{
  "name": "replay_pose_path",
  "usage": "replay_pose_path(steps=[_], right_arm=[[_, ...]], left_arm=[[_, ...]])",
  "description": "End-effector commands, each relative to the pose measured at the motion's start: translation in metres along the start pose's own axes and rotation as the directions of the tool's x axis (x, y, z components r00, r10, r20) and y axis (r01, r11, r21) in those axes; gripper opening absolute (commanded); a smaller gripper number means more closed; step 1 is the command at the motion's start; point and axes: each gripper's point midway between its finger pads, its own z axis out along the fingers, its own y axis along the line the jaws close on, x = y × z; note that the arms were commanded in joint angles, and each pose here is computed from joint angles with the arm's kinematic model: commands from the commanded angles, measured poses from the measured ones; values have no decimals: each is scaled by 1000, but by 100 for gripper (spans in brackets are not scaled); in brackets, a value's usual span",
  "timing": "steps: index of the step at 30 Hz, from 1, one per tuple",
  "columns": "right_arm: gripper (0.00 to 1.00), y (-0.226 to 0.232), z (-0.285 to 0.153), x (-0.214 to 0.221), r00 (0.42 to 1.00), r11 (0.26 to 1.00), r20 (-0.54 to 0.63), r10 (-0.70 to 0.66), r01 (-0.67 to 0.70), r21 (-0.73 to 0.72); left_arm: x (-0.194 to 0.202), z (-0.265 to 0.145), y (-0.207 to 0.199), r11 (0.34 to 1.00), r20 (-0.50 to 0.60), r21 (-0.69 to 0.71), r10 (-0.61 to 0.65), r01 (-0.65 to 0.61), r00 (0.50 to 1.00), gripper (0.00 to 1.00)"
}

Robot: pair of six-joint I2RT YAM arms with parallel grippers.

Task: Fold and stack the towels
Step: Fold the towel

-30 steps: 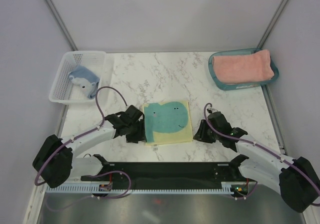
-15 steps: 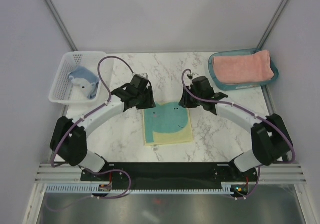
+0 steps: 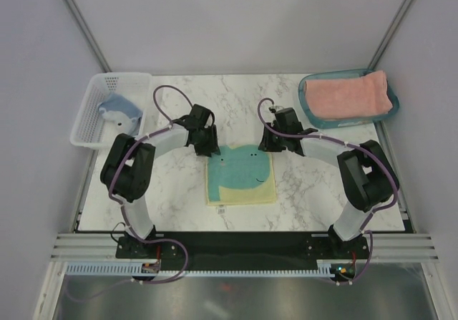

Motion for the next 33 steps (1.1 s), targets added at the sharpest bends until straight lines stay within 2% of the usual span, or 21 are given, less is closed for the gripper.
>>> replay_pose_path(steps=[1, 6, 8, 11, 15, 19, 21, 22, 25, 29, 30, 31, 33], right_arm=[[31, -5, 4, 1, 999, 999, 36, 41, -42, 8], [32, 7, -11, -5, 997, 998, 60, 47, -44, -41], [35, 15, -24, -18, 997, 998, 74, 12, -7, -67], [41, 15, -39, -35, 997, 997, 73, -12, 18, -75], [42, -2, -50, -43, 998, 1000, 66, 7, -8, 13], [44, -9, -49, -43, 998, 999, 59, 1, -3, 45], [45, -6, -43, -47, 999, 999, 41, -35, 35, 3], [48, -5, -42, -48, 994, 995, 33, -100, 101, -25], [53, -5, -38, -51, 982, 978, -1, -190, 189, -90], [57, -11, -30, -46, 971, 964, -57, -232, 222, -146], [57, -8, -29, -44, 969, 957, -62, -240, 225, -185], [57, -8, -26, -42, 965, 951, -73, -251, 232, -203], [57, -12, -20, -36, 951, 934, -100, -291, 261, -243]], left_arm=[[-32, 4, -21, 993, 69, 76, 83, -89, 994, 47], [-51, -2, -23, 984, 99, 99, 137, -147, 986, 50], [-55, -12, -30, 973, 108, 149, 163, -178, 981, 53], [-58, -26, -28, 964, 106, 134, 217, -230, 970, 54], [-40, -38, -6, 985, 35, 33, 169, -170, 985, 54], [-26, -48, 1, 988, 46, 23, 149, -150, 988, 56], [-26, -49, -2, 985, 47, 44, 167, -169, 985, 56], [-23, -49, -8, 981, 33, 78, 174, -176, 984, 56], [-27, -52, -17, 968, 37, 133, 211, -214, 977, 56], [-65, -53, -19, 939, 110, 148, 297, -312, 948, 56], [-69, -51, -19, 926, 111, 172, 320, -335, 941, 55], [-64, -47, -29, 901, 94, 263, 331, -344, 939, 55], [-70, -44, -30, 872, 105, 318, 358, -372, 928, 55]])
